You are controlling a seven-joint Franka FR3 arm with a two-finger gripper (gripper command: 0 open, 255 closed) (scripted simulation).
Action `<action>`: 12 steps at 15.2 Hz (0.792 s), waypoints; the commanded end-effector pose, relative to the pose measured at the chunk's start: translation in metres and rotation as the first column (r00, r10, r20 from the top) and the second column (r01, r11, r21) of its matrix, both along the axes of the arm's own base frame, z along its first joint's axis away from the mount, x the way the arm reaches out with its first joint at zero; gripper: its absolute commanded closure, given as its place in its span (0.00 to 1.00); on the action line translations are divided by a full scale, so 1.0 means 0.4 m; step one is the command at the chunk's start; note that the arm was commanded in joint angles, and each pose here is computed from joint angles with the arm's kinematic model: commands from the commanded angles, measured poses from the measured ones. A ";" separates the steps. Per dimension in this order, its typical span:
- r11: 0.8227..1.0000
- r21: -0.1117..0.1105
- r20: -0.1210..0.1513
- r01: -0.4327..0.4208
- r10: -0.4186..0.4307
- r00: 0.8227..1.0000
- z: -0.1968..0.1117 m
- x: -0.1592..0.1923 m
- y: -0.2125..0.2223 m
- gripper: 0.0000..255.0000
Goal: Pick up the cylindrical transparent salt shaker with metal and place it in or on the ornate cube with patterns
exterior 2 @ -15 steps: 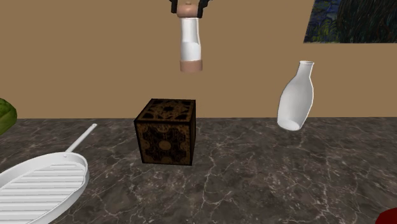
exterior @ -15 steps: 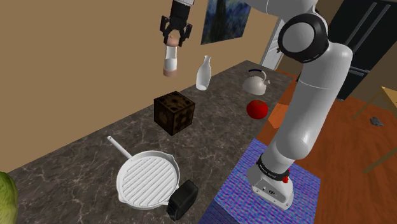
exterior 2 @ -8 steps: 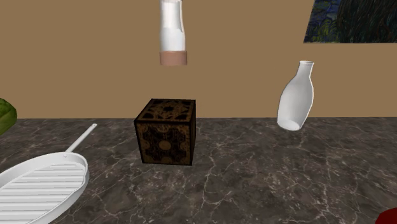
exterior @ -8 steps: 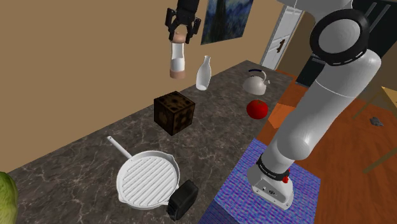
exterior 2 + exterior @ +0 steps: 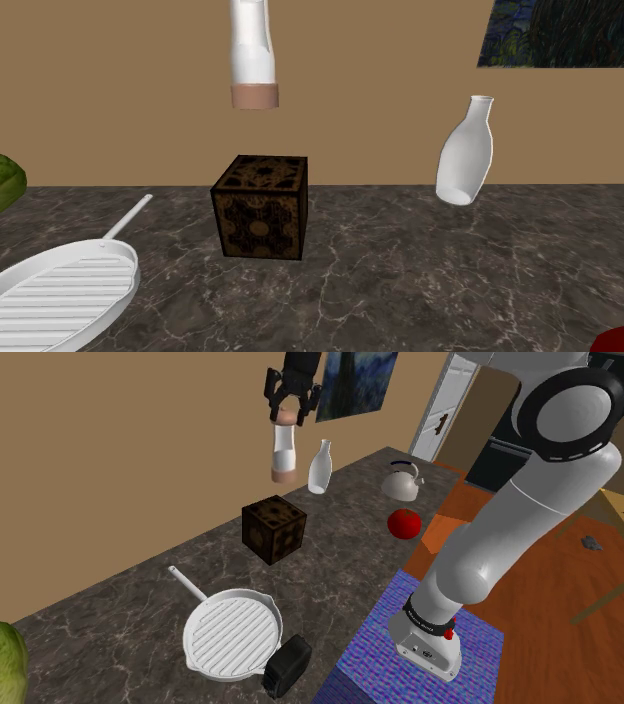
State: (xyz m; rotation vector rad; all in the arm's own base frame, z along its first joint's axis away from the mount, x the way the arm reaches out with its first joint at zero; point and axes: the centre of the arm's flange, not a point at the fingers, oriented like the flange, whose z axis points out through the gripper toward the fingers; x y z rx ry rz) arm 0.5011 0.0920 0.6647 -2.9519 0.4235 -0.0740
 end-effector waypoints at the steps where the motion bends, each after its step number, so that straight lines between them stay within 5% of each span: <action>1: 1.000 0.000 0.001 0.000 0.000 1.000 -0.025 0.000 0.000 1.00; 12: 1.000 0.000 0.001 0.000 0.000 1.000 -0.171 0.000 0.000 1.00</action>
